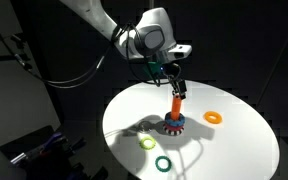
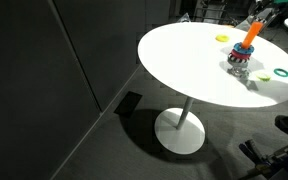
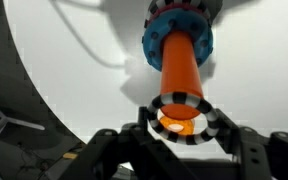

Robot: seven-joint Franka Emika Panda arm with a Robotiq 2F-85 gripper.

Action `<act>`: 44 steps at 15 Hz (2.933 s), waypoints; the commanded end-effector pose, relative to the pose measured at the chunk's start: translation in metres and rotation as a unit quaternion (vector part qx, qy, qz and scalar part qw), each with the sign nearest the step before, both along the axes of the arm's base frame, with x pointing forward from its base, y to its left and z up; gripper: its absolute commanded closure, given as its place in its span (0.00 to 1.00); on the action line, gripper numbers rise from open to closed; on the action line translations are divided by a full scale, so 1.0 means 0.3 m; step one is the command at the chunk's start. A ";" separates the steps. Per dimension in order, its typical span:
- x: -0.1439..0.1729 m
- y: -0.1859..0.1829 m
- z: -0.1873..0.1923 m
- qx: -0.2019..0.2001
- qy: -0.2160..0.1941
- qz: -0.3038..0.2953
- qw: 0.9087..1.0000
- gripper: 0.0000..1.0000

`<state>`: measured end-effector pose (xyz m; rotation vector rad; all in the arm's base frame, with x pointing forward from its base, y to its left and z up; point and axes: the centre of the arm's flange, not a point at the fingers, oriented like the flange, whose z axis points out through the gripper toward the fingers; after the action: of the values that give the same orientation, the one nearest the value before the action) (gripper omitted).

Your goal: Put the black and white ring on the stack

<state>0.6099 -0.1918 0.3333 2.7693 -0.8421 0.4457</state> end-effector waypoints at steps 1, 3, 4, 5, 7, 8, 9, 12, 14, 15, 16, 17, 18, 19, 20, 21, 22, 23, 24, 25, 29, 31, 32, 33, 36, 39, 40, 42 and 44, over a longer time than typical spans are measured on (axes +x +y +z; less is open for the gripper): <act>0.013 0.007 -0.002 -0.014 0.001 -0.007 1.000 0.61; 0.012 0.009 -0.012 -0.016 0.003 -0.007 1.000 0.61; 0.013 0.010 -0.017 -0.016 0.004 -0.006 1.000 0.61; 0.014 0.012 -0.022 -0.016 0.005 -0.006 1.000 0.61; 0.015 0.015 -0.030 -0.017 0.008 -0.006 1.000 0.61; 0.015 0.018 -0.034 -0.017 0.008 -0.005 1.000 0.61; 0.015 0.022 -0.037 -0.017 0.009 -0.004 1.000 0.61; 0.014 0.032 -0.036 -0.020 0.009 -0.002 1.000 0.61; 0.012 0.037 -0.031 -0.025 0.009 0.002 1.000 0.11; 0.011 0.039 -0.030 -0.027 0.010 0.003 1.000 0.09; 0.009 0.040 -0.029 -0.030 0.010 0.006 0.999 0.04; 0.009 0.040 -0.028 -0.033 0.011 0.008 0.999 0.00; 0.008 0.040 -0.028 -0.035 0.012 0.010 0.999 0.00; 0.006 0.039 -0.027 -0.037 0.014 0.012 0.999 0.00; 0.002 0.038 -0.023 -0.036 0.016 0.015 0.999 0.00; -0.004 0.037 -0.017 -0.032 0.019 0.018 0.999 0.00; -0.009 0.036 -0.012 -0.029 0.023 0.020 0.999 0.00; -0.017 0.034 -0.004 -0.021 0.029 0.024 0.999 0.00; -0.023 0.033 0.002 -0.016 0.033 0.028 0.999 0.00; -0.031 0.033 0.010 -0.009 0.039 0.033 0.999 0.00; -0.067 0.035 0.048 0.018 0.060 0.061 0.996 0.00; -0.091 0.033 0.074 0.031 0.069 0.076 0.994 0.00; -0.102 0.032 0.085 0.039 0.076 0.083 0.993 0.00; -0.118 0.029 0.103 0.049 0.085 0.094 0.991 0.00; -0.165 0.026 0.147 0.069 0.111 0.118 0.984 0.00; -0.218 0.030 0.186 0.073 0.136 0.119 0.981 0.00; -0.239 0.034 0.199 0.077 0.147 0.117 0.979 0.00; -0.276 0.042 0.220 0.084 0.162 0.110 0.977 0.00; -0.321 0.055 0.233 0.095 0.174 0.110 0.974 0.00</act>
<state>0.5396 -0.1803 0.3899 2.9839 -0.5406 -0.0484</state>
